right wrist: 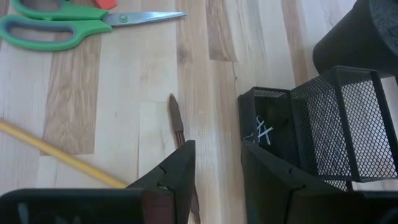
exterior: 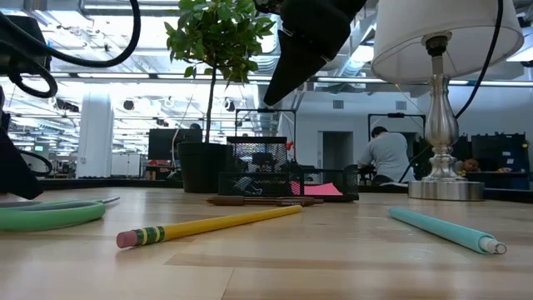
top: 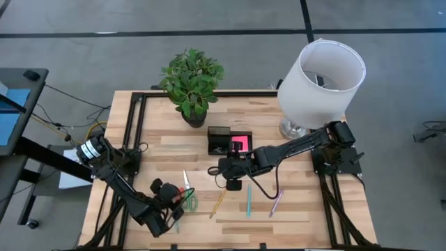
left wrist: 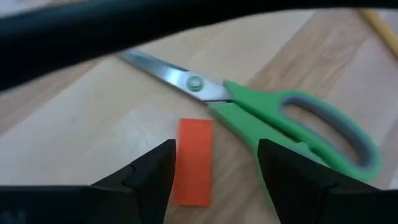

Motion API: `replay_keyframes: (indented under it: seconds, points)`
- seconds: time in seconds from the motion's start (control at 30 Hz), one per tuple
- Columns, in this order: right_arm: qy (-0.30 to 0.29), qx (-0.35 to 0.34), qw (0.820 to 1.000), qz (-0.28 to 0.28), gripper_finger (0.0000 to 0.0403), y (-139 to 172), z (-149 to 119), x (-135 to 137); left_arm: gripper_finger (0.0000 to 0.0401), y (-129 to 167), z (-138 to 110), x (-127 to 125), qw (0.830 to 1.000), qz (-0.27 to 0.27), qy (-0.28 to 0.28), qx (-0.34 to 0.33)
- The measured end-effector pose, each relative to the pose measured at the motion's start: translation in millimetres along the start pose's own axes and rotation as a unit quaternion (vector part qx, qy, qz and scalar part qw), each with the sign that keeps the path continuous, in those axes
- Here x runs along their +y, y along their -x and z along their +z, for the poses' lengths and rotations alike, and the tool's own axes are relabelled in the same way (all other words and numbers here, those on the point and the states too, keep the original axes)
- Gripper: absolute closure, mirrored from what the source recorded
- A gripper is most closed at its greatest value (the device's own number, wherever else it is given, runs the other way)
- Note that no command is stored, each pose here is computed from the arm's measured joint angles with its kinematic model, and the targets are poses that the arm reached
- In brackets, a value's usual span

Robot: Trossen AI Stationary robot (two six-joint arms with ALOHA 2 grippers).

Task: Pick and place office supplies into organizer
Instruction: Put the orange eraser into the black desk organizer

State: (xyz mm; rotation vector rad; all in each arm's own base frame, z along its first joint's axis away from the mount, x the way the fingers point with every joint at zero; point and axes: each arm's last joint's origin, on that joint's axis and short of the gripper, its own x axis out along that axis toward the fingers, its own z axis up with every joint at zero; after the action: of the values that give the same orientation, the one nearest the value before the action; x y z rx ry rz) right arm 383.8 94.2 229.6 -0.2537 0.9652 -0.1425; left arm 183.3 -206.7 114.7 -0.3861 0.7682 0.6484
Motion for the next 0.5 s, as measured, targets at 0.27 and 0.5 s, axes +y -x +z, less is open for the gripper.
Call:
replay_keyframes:
  seconds: [0.27,0.5]
  points:
    - [-0.004,0.000,1.000,0.001,0.0281,0.1,-0.1,0.3,0.0182,-6.0,-4.3,11.7,0.999,0.016,-0.030,-0.002]
    - [-0.004,0.001,1.000,0.008,0.0281,0.0,-0.1,0.4,0.0182,-11.2,-12.0,24.4,1.000,0.014,-0.025,-0.009]
